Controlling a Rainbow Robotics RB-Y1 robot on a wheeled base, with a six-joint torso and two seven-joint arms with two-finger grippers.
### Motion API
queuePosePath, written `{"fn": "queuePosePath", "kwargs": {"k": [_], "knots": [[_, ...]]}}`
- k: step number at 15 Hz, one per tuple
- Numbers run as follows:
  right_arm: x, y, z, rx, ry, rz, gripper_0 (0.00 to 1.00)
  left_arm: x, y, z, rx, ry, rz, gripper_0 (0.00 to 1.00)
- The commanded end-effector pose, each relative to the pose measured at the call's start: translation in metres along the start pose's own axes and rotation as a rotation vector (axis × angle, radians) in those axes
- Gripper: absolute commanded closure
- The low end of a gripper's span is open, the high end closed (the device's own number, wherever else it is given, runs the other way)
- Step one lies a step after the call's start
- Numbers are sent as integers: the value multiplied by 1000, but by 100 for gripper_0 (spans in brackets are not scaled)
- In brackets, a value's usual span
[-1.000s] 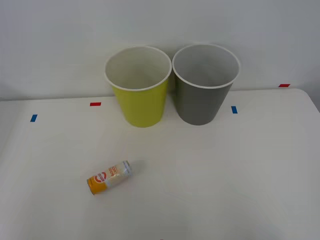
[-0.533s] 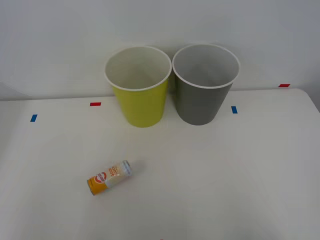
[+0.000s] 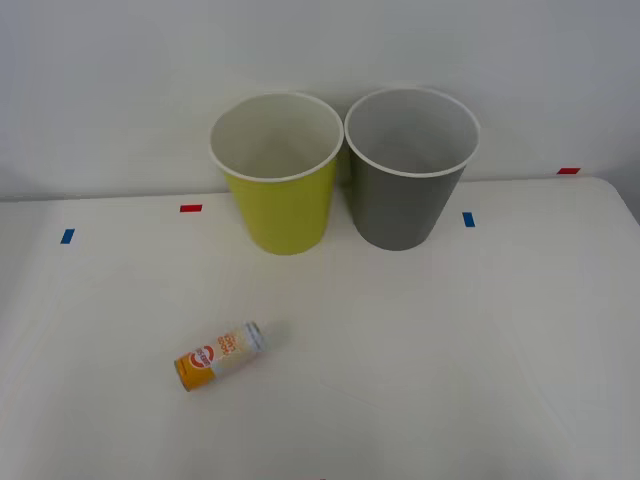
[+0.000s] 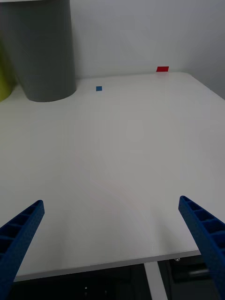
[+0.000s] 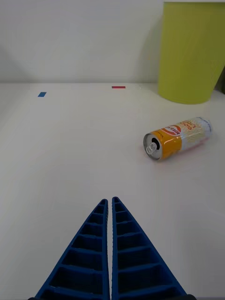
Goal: Put cans in the gray bin and PET bottles in the light green bin.
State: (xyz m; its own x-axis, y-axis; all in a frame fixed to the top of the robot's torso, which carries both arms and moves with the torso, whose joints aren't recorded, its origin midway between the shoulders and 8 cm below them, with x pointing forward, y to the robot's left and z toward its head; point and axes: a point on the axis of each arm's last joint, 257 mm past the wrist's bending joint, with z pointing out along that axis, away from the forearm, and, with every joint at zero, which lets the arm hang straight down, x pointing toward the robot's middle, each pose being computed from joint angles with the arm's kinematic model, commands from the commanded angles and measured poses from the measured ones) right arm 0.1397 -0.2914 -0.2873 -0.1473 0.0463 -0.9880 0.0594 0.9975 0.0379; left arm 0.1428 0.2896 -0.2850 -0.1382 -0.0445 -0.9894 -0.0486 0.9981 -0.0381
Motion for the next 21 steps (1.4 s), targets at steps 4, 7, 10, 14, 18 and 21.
{"fn": "queuePosePath", "kwargs": {"k": [4, 7, 10, 14, 18, 21], "knots": [[-6, 2, 10, -3, -21, 2, 0, -8, -3, 12, 10, -27, -1, 100], [-6, 2, 10, -3, -21, 2, 0, -8, -3, 12, 10, -27, -1, 100], [-6, 2, 10, -3, -21, 2, 0, -8, -3, 12, 10, -27, -1, 100], [-6, 2, 10, -3, -21, 2, 0, -8, -3, 12, 10, -27, -1, 100], [-6, 2, 10, -3, -21, 2, 0, 11, 1, 10, 9, 12, -1, 48], [-6, 2, 10, -3, -21, 2, 0, -6, 6, 8, 35, -40, 31, 0]]}}
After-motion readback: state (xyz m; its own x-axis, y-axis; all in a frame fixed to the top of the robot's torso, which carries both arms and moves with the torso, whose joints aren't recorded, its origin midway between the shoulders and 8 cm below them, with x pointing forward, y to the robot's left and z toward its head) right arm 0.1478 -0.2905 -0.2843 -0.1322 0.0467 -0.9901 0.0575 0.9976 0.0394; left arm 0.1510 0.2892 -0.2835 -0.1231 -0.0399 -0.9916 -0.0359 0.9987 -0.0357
